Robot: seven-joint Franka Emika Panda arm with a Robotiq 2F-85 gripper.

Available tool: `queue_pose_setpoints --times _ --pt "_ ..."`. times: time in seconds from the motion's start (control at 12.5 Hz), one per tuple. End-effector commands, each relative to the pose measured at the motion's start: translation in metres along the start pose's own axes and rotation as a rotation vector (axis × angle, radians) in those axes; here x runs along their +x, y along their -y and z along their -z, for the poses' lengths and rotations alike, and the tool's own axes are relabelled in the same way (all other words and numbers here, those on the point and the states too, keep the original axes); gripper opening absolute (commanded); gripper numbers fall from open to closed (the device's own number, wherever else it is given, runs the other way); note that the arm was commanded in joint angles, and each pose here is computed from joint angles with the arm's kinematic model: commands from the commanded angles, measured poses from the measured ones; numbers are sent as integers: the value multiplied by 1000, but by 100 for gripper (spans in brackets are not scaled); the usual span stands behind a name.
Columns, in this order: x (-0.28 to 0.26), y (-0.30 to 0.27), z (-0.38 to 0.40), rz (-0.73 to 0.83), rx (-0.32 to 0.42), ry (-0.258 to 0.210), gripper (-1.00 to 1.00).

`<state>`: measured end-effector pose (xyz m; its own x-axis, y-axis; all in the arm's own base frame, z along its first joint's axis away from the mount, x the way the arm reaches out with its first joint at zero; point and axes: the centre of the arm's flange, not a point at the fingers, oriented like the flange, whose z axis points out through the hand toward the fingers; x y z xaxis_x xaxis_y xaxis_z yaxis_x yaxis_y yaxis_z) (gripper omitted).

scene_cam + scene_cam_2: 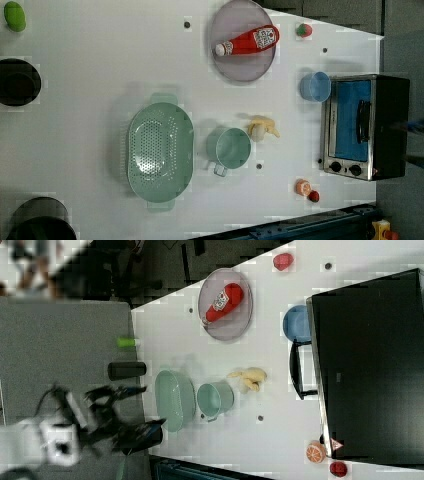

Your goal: Pick Banana and place it in strainer.

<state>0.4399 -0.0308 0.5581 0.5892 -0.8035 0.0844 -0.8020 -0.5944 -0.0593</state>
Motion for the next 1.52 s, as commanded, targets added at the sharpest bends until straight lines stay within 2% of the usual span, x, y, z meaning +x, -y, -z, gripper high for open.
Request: queue_pose_setpoints --times 0.08,0.72,1.12,1.36,1.52 --pt "-20 9 -115 -6 -118 101 100" --pt "-26 23 -278 21 -79 67 100" --pt "-44 28 -360 63 -97 85 100" --pt "-53 32 -391 79 -59 67 100" --pt "-58 28 -405 83 -70 78 100"
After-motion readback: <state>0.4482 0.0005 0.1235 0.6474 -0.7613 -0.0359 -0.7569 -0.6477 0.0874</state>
